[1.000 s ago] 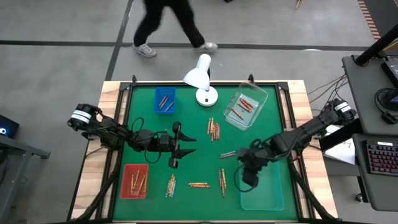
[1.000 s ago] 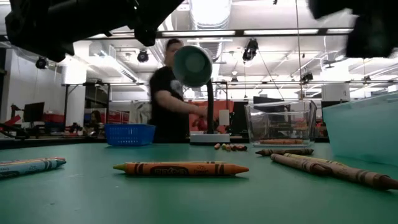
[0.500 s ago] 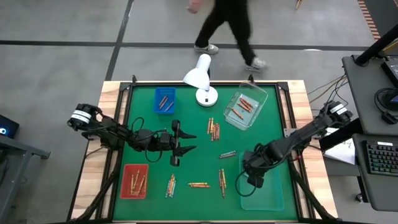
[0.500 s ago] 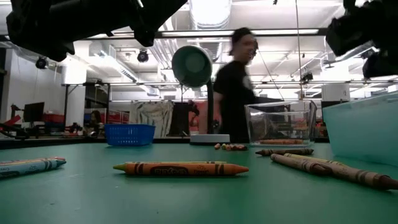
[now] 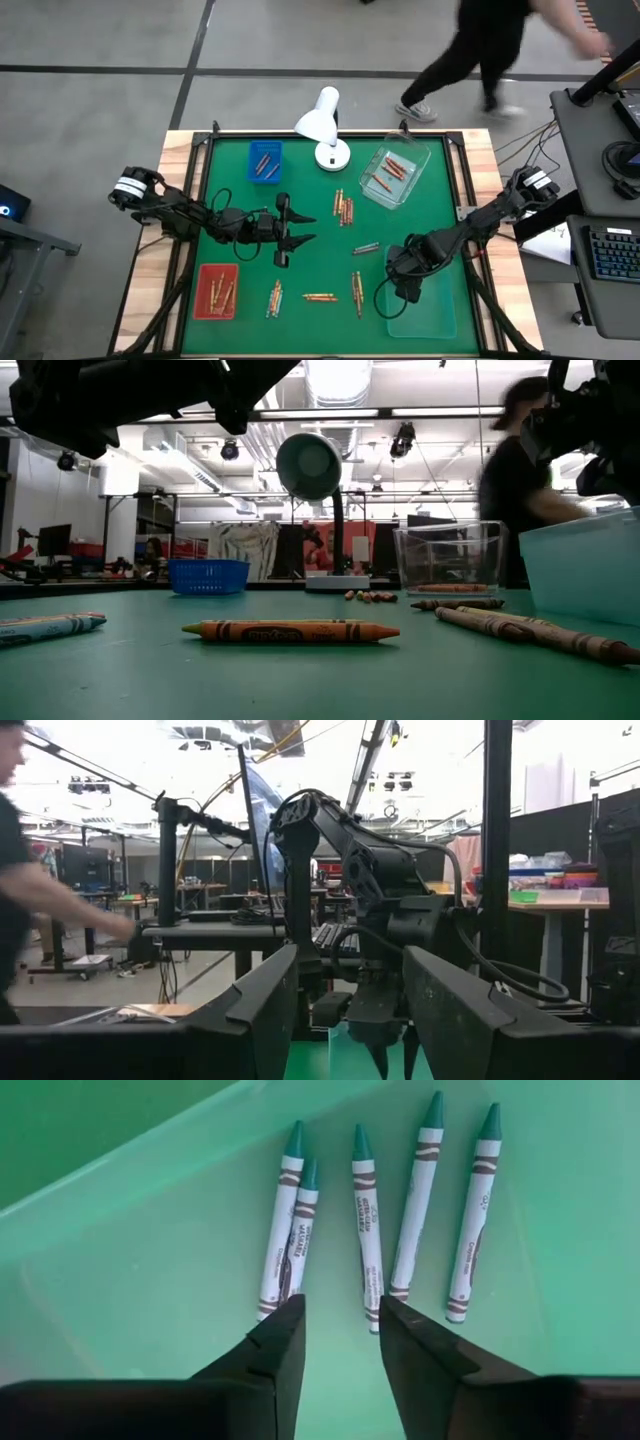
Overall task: Sort crayons
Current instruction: Put the orange crayon into the transparent bin
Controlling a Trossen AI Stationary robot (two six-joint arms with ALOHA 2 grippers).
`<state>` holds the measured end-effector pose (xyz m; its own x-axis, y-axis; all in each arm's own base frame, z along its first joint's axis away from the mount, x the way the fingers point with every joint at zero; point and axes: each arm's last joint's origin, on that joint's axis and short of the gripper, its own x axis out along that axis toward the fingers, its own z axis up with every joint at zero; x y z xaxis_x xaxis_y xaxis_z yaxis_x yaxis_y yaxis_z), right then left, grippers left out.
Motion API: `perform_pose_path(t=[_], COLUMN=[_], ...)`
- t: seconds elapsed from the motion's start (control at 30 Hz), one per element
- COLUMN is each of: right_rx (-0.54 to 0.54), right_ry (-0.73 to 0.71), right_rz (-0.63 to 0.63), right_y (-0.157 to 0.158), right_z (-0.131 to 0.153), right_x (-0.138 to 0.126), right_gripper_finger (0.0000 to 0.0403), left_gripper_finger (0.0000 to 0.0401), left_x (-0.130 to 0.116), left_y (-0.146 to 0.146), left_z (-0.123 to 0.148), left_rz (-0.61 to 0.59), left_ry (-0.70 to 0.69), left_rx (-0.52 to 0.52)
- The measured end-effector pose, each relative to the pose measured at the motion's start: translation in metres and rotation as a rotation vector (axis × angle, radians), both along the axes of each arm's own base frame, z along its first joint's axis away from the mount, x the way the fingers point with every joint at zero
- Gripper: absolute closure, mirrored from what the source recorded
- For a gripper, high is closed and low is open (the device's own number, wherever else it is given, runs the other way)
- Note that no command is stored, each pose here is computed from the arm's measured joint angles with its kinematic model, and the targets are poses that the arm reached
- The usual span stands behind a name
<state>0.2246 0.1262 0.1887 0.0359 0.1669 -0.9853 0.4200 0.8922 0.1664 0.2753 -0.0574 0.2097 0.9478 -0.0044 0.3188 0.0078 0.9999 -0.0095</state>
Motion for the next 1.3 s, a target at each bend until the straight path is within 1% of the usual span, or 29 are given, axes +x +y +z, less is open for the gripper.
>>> perform_pose_path(t=[0.13, 0.33, 0.6, 0.77, 0.9, 1.0, 1.17, 1.3], right_rx=[0.002, 0.004, 0.045, 0.064, 0.051, 0.021, -0.114, -0.182], right_ry=[-0.003, -0.007, -0.083, -0.138, -0.206, -0.277, -0.411, -0.470], right_rz=[0.000, -0.001, 0.001, 0.020, 0.036, 0.059, 0.090, 0.094], right_y=[0.000, 0.001, 0.007, 0.011, 0.013, 0.015, 0.012, 0.002], right_z=[0.000, 0.002, 0.025, 0.039, 0.054, 0.066, 0.085, 0.095], right_x=[0.000, 0.001, 0.014, 0.021, 0.027, 0.033, 0.042, 0.050], right_gripper_finger=[0.0283, 0.0294, 0.0308, 0.0317, 0.0321, 0.0320, 0.0321, 0.0323], left_gripper_finger=[0.0237, 0.0237, 0.0237, 0.0237, 0.0237, 0.0237, 0.0237, 0.0237], left_x=[0.000, 0.001, 0.002, 0.002, 0.001, 0.000, -0.003, -0.007], left_y=[0.000, 0.000, -0.001, -0.001, 0.000, 0.000, 0.000, 0.000], left_z=[0.000, -0.002, -0.009, -0.009, -0.006, -0.003, 0.005, 0.013], left_rz=[-0.004, -0.014, -0.023, -0.026, -0.027, -0.027, -0.029, -0.034], left_ry=[0.001, 0.021, 0.093, 0.092, 0.080, 0.071, 0.042, 0.017], left_rx=[-0.010, -0.036, -0.057, -0.069, -0.072, -0.074, -0.080, -0.086])
